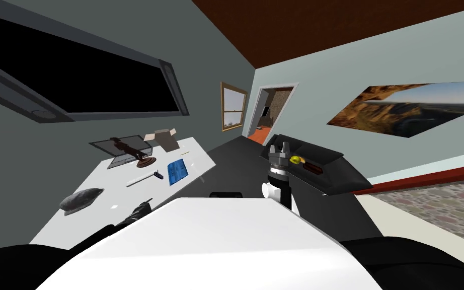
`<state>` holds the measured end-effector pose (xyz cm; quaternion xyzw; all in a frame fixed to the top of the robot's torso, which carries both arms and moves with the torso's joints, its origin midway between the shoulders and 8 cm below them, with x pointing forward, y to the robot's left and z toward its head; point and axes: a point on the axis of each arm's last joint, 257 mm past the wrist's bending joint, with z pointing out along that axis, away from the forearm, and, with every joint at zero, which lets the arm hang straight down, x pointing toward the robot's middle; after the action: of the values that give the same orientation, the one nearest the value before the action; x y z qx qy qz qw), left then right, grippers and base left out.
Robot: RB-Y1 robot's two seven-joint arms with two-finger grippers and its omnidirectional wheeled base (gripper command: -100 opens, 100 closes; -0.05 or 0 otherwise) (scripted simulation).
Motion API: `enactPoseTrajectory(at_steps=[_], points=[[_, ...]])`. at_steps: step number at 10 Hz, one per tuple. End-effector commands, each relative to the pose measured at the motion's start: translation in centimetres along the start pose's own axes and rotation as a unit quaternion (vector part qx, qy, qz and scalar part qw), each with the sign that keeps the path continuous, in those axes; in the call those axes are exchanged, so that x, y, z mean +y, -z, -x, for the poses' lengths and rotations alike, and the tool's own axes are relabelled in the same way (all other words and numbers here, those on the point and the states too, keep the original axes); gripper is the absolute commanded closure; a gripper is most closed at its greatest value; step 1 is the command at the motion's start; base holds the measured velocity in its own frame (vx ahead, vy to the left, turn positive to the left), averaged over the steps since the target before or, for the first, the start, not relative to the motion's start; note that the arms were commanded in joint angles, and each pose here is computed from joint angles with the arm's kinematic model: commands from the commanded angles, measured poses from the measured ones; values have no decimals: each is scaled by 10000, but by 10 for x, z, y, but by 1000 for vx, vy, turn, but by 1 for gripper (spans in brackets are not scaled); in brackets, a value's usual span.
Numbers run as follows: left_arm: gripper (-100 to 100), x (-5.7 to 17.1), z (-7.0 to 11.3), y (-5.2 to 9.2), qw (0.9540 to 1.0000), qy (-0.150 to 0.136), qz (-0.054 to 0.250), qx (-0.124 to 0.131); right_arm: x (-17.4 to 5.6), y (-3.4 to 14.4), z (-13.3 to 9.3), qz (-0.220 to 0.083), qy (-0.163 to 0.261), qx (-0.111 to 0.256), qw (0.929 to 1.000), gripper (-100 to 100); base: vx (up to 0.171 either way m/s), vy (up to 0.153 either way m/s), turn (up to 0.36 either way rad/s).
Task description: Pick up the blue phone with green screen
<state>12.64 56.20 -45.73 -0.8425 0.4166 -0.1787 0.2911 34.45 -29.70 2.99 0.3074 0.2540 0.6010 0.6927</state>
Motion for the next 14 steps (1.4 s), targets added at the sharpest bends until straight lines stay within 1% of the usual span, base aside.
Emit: enactPoseTrajectory(at_steps=[1, 2, 3, 4, 6, 7, 8, 9, 10, 11, 12, 13, 14], points=[[-100, 15, 18, 0, 9994, 142, 264, -156, 0, 0, 0, 0, 0, 0, 10000, 0, 13, -1, -185], [-100, 23, 40, 4, 9978, 361, 473, -304, 0, 0, 0, -1, 1, -1, 10000, 0, 24, 0, -269], [-100, 32, 45, 5, 9968, 393, 591, -362, 0, 0, 0, -1, 1, 0, 10000, 0, 20, 5, -168], [-100, 39, 67, 10, 9936, 634, 783, -519, 0, 0, 0, -1, 2, 0, 10000, 0, 25, 3, -286], [-100, 56, 81, 13, 9906, 696, 967, -665, 0, 0, 0, -1, 2, 0, 10000, 0, 15, 8, -98], [-100, 63, 99, 20, 9852, 946, 1190, -796, 0, 0, 0, -1, 2, -1, 10000, 0, 20, 2, -328], [-100, 73, 110, 23, 9826, 996, 1270, -915, 0, 0, 0, 0, 1, 0, 10000, 0, 19, 21, -192], [-100, 79, 128, 30, 9757, 1256, 1455, -1049, 0, 0, 0, -1, 2, 0, 10000, 0, 23, 19, -361], [-100, 89, 137, 34, 9725, 1307, 1540, -1156, 0, 0, 0, -1, 1, 0, 10000, 0, 26, 29, -126], [-100, 89, 137, 34, 9725, 1307, 1540, -1156, 0, 0, 0, -2, 3, -1, 10000, 0, 14, 16, 79], [-100, 93, 152, 42, 9649, 1524, 1714, -1281, 0, 0, 0, -2, 3, -1, 10000, 0, 22, 16, -224], [-100, 102, 161, 47, 9607, 1625, 1776, -1386, 0, 0, 0, -1, 1, 0, 10000, 0, 19, 27, -194], [-100, 103, 171, 54, 9534, 1815, 1909, -1469, 0, 0, 0, -1, 2, 0, 10000, 0, 27, 34, -364]])
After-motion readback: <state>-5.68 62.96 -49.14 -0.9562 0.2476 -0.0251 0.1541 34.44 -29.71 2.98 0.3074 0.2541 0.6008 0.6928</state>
